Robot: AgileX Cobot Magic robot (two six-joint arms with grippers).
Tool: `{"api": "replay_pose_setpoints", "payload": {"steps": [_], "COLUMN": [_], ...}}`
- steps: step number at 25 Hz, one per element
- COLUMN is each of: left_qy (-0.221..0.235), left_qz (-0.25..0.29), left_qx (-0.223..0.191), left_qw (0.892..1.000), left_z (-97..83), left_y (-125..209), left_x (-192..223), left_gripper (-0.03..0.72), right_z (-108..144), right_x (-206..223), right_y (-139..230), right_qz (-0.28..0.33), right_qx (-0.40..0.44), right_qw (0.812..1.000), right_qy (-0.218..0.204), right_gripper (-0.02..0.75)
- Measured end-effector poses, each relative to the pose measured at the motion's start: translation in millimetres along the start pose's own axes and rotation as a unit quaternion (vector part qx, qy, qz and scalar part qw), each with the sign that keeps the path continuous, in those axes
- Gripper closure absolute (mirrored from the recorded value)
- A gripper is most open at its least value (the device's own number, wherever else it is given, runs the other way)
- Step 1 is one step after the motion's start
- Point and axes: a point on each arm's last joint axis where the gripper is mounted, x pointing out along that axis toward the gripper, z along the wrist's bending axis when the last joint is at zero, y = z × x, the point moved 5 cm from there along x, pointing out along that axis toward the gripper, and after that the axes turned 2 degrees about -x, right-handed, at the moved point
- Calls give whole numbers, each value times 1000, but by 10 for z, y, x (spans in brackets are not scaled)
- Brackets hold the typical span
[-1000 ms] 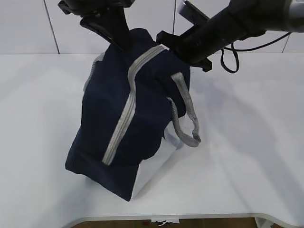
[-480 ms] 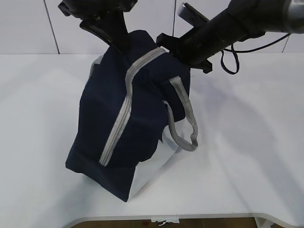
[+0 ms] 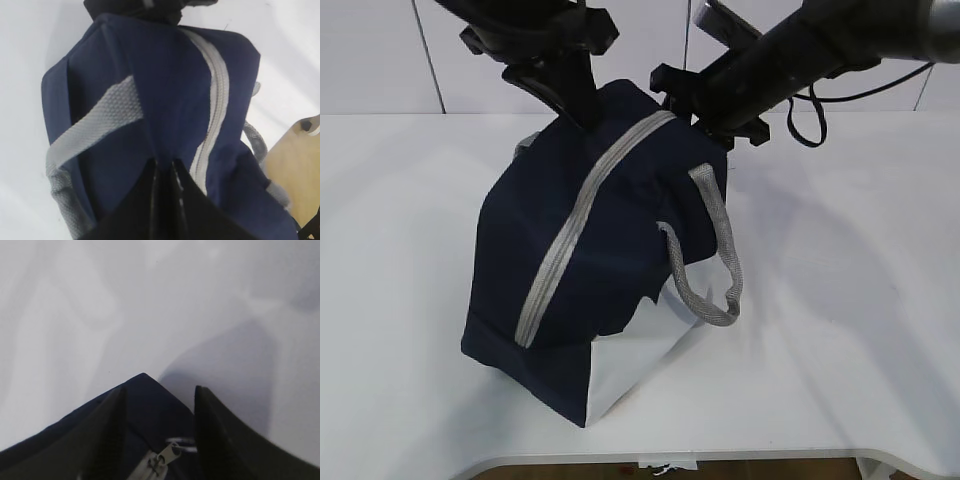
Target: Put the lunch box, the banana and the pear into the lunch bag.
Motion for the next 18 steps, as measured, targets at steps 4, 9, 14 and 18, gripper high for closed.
{"api": "replay_pose_setpoints", "payload": {"steps": [4,9,14,18], "left_qy": [-7,-24,-35,-38], "left_qz": [6,7,7,6], "left_qx": [2,8,8,3], "left_qw": [1000,1000,999,999], "left_z": [45,88,148,194], "left_y": [-3,0,0,-2], "left_x": [72,72,60,46], "left_gripper": [692,692,691,686], "right_z": [41,129,172,222], "right_x": [-111,-390,-648,-810], "right_y": [-110,-226,-218,-281], "right_qz": [-2,18,72,76], "right_qx": [-51,-120,-156,-163], "right_qw": [999,991,981,977], "right_qy": [20,57,95,115], "right_gripper": [376,375,375,375]}}
